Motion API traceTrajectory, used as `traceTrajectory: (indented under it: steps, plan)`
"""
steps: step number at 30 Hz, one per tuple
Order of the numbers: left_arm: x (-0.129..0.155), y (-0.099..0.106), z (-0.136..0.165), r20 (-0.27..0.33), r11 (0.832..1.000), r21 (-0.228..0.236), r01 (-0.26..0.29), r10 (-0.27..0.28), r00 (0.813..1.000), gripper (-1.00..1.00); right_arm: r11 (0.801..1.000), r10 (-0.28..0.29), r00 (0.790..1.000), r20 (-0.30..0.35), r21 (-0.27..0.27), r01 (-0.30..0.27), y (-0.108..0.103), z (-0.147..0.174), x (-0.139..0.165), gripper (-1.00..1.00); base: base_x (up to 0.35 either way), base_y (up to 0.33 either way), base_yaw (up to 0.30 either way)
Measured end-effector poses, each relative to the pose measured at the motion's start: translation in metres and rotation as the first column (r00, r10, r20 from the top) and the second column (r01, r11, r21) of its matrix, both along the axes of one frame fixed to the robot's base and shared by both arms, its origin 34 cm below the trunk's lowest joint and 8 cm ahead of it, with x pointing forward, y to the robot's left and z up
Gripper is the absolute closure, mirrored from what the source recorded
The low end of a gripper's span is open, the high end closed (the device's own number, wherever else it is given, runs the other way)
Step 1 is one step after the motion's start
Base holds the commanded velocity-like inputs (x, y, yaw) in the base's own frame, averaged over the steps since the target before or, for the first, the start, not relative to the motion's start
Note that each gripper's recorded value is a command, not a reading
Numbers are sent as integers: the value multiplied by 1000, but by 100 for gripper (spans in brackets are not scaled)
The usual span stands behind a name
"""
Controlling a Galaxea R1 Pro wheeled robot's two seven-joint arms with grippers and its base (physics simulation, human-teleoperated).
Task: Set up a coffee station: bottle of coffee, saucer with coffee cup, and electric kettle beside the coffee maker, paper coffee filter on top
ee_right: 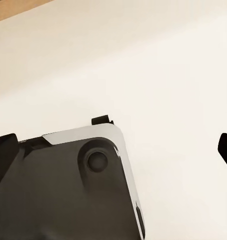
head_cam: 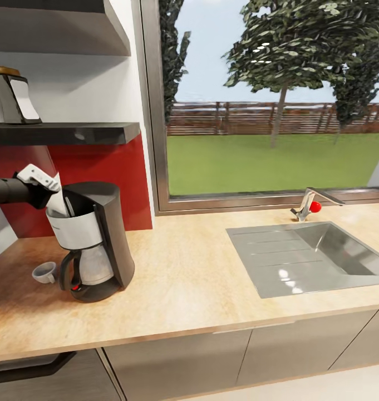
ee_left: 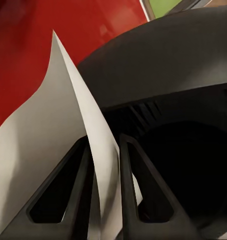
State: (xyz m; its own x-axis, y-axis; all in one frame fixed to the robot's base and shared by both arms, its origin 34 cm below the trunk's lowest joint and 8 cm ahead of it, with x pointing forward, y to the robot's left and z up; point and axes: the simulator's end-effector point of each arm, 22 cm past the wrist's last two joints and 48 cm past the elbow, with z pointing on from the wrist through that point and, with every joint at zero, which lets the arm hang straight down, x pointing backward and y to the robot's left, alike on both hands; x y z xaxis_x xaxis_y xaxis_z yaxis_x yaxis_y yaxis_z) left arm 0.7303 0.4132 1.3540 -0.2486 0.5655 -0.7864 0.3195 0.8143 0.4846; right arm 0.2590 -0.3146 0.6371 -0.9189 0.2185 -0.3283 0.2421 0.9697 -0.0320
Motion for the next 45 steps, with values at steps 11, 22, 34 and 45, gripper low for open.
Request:
traceTrajectory:
  steps: [11,22,34,45]
  plan:
    - [0,-1,-3,-5,1000,-6,2,-2,1000,100,1000,0,1000,0,0,0,0,0,0,-100,0,0,0]
    - [-1,2,-9,-48,995,-89,-49,45,998,100,1000,0,1000,-1,0,0,0,0,0,-100,0,0,0]
    - [-1,1,-11,-59,993,-106,-57,51,997,100,1000,0,1000,0,1,0,0,0,0,-100,0,0,0]
    - [1,-7,-16,-74,988,-142,-67,57,996,100,1000,0,1000,-1,0,0,0,0,0,-100,0,0,0]
